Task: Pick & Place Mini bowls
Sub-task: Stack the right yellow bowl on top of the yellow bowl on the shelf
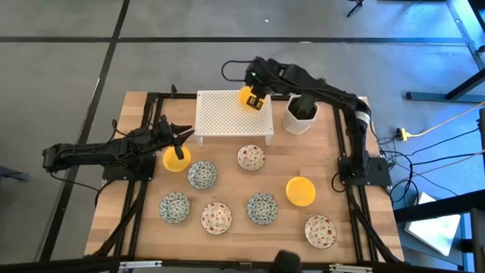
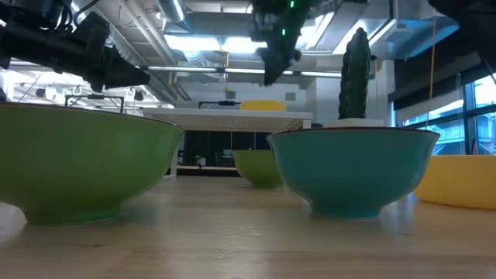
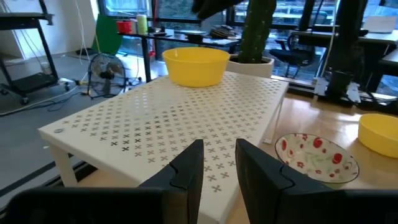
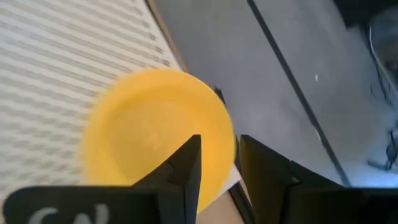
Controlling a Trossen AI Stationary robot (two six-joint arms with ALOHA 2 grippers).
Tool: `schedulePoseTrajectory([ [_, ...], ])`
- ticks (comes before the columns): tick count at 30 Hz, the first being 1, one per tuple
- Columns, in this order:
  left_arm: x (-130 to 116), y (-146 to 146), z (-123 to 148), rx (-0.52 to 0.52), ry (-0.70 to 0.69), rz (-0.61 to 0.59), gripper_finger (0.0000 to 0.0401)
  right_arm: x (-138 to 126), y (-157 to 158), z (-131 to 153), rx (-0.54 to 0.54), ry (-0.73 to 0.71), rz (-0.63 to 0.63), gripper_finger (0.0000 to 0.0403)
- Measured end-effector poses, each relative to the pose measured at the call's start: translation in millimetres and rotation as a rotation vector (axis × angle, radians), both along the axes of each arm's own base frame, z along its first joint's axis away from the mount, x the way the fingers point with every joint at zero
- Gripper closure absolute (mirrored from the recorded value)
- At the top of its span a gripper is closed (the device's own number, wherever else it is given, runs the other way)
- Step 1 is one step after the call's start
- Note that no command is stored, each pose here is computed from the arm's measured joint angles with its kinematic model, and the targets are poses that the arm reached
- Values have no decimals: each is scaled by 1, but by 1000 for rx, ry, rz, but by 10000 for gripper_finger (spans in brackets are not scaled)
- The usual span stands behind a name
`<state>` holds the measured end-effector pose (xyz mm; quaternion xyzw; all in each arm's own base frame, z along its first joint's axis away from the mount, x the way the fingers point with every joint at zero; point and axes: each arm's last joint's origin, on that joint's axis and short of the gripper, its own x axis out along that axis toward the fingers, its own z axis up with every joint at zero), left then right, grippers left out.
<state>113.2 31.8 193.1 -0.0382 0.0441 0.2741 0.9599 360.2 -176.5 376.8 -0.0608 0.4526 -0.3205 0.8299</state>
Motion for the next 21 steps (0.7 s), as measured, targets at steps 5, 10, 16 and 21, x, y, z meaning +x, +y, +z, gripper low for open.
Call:
schedulePoseTrajectory([
  [5, 0, 0, 0, -7, -2, 0, 313, -6, 45, 25, -10, -82, 79, 293],
  [10, -1, 0, -5, -37, 33, -2, 313, -12, 87, 19, 20, -134, 141, 293],
  [16, -2, -1, -10, -75, 76, 2, 313, -25, 135, -20, 81, -192, 197, 293],
  [21, -2, -1, -10, -76, 75, 1, 313, -52, 161, -66, 201, -84, 131, 293],
])
